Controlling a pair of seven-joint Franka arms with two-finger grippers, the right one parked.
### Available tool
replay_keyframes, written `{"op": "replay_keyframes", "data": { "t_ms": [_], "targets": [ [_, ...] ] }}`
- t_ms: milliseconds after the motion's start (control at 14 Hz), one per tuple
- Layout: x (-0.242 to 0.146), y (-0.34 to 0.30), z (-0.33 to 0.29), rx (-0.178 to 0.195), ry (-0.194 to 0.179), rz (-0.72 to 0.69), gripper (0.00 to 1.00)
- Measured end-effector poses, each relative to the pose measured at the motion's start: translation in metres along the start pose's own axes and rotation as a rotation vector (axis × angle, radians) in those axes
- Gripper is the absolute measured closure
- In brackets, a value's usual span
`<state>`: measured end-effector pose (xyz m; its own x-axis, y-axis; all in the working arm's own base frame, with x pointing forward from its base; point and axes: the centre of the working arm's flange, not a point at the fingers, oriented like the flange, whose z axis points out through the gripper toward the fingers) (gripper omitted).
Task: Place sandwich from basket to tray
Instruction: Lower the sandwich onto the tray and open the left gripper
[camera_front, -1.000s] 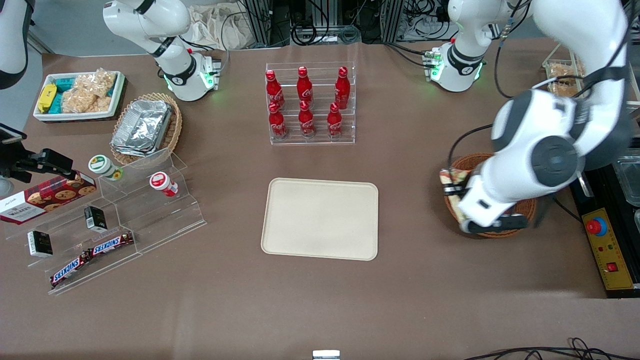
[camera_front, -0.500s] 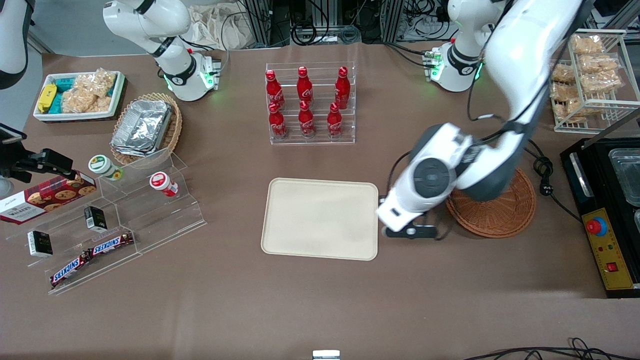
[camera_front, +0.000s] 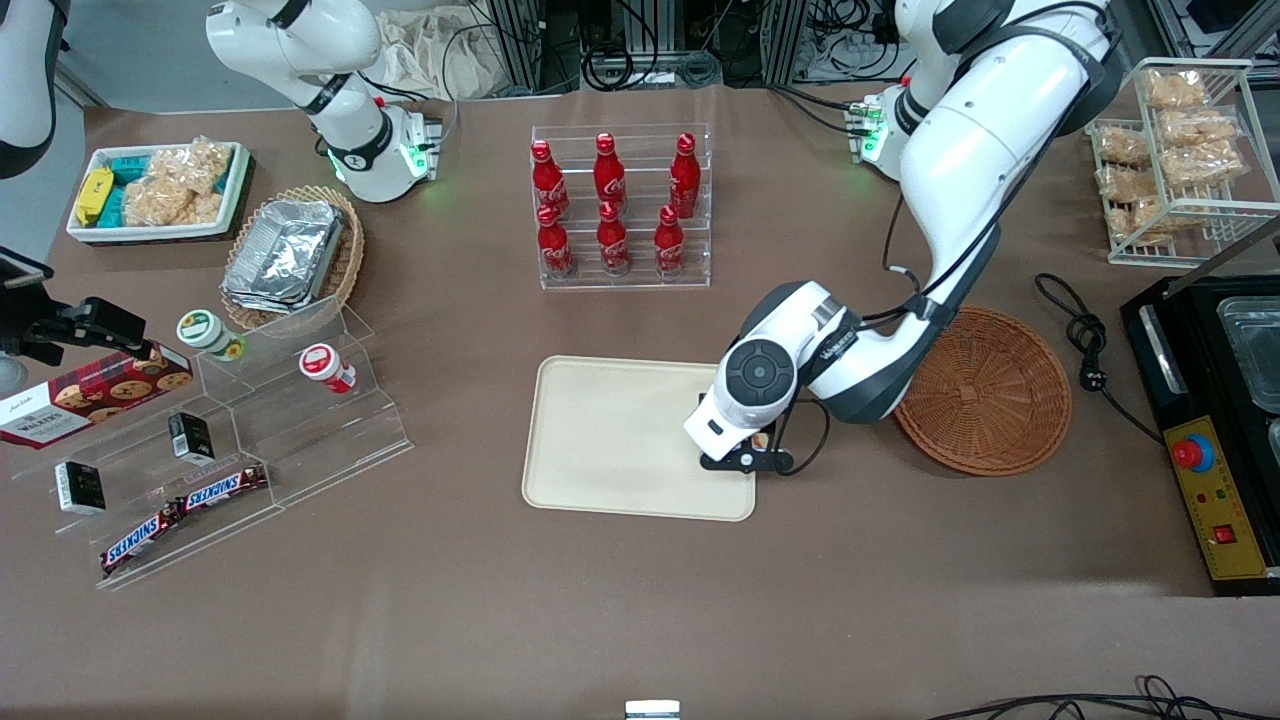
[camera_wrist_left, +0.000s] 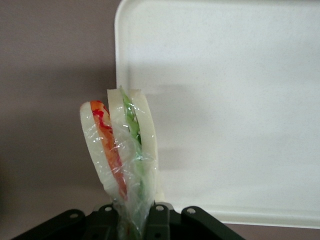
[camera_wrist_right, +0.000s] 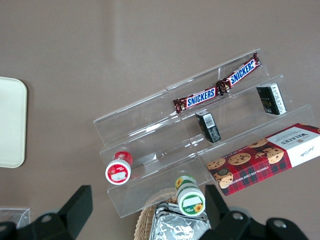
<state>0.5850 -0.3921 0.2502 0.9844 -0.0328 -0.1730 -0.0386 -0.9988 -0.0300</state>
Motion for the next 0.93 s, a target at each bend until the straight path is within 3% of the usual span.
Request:
{"op": "replay_keyframes", "data": {
  "t_ms": [286, 571, 929],
  "targets": [
    [0.004, 0.008, 0.029, -0.036, -0.007, 0.018, 0.84],
    [-0.002, 0.02, 0.037, -0.043, -0.01, 0.041, 0.82],
    [-0.003, 0.02, 0.038, -0.041, -0.025, 0.036, 0.34]
  ]
}}
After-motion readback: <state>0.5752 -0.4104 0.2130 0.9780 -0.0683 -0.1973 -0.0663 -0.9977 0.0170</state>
